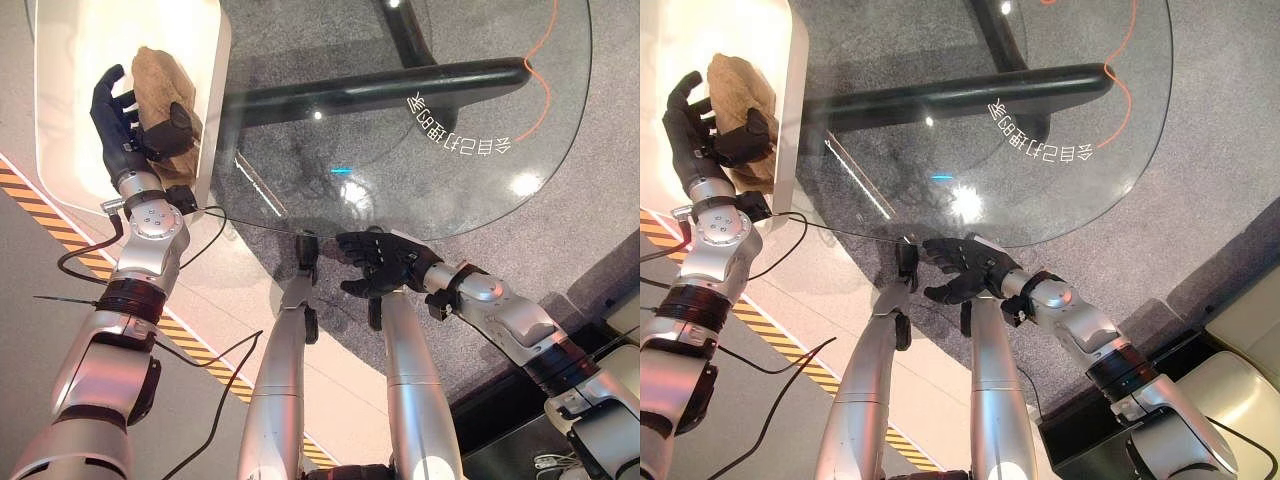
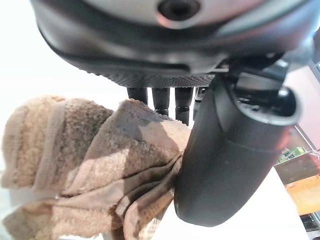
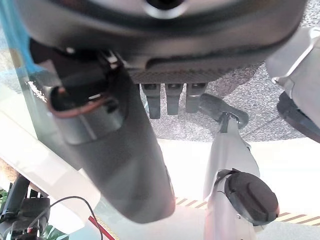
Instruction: Wipe the table with a cloth and put it in the basket.
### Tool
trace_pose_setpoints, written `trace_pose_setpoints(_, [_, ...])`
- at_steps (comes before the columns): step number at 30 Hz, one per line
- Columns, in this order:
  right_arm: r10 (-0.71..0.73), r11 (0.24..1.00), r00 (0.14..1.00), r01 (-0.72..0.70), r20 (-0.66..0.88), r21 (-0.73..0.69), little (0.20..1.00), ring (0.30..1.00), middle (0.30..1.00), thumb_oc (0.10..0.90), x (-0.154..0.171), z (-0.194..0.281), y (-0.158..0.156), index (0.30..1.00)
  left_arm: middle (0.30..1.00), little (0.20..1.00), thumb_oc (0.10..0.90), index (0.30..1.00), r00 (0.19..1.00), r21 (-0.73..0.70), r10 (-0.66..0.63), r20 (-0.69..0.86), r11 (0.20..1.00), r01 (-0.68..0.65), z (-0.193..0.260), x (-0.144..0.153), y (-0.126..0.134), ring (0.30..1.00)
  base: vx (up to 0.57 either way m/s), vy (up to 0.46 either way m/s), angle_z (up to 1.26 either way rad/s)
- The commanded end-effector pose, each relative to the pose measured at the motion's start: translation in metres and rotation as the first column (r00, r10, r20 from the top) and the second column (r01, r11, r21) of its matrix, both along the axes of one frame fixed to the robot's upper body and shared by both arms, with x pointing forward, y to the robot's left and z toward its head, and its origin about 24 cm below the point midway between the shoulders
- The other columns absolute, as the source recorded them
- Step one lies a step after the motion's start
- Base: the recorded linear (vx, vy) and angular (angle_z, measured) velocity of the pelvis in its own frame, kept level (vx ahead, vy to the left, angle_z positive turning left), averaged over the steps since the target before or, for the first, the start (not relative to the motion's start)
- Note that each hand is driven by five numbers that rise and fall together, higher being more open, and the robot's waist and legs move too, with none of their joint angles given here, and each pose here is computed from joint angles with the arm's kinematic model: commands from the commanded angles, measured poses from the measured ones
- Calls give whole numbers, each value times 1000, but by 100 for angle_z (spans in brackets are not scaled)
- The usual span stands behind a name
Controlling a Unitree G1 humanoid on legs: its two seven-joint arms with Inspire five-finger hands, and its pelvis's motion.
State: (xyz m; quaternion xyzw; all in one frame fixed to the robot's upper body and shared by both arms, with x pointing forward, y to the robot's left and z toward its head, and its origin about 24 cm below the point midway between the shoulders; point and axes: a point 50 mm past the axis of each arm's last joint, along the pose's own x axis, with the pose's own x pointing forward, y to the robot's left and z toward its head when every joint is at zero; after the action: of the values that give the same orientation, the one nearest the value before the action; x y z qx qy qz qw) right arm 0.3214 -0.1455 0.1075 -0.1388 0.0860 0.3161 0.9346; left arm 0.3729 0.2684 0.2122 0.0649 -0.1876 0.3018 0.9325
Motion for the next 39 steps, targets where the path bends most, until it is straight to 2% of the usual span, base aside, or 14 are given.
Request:
trace_pose_setpoints(1, [81,989,996,-84,30,118,900,900,900,800,-14,2,21,900,900,900,800,900,993,35,53,105,998,-57,23,-10,18,900,-6,-31,0])
trace_pose_setpoints(9, [75,988,997,-79,32,135,900,900,900,800,-18,-2,25,900,900,900,800,900,982,98,100,158,988,-116,29,-17,17,900,0,-47,2])
trace_pose_setpoints(15, [62,986,997,-67,35,155,900,900,900,800,-26,-11,24,900,900,900,800,900,943,43,169,288,981,-189,26,-34,22,900,-1,-50,3])
trace_pose_setpoints(23, [50,983,998,-54,30,178,900,900,900,800,-40,-24,22,900,900,900,800,900,936,10,139,324,989,-150,2,-58,28,900,-16,-71,1])
trace_pose_setpoints(27, [45,980,999,-49,22,194,900,900,900,800,-45,-31,19,900,900,900,800,900,953,14,98,286,994,-107,-12,-66,31,900,-48,-101,1])
trace_pose_setpoints(32, [18,979,999,-12,-27,203,900,900,900,800,-51,-49,10,900,900,900,800,900,986,-25,8,168,1000,-4,-45,-72,30,900,-56,-112,6])
trace_pose_setpoints(39, [-80,980,986,106,-149,171,900,900,900,800,-61,-90,-10,900,900,900,800,900,985,-144,-161,-62,978,151,-111,-82,7,900,-58,-148,1])
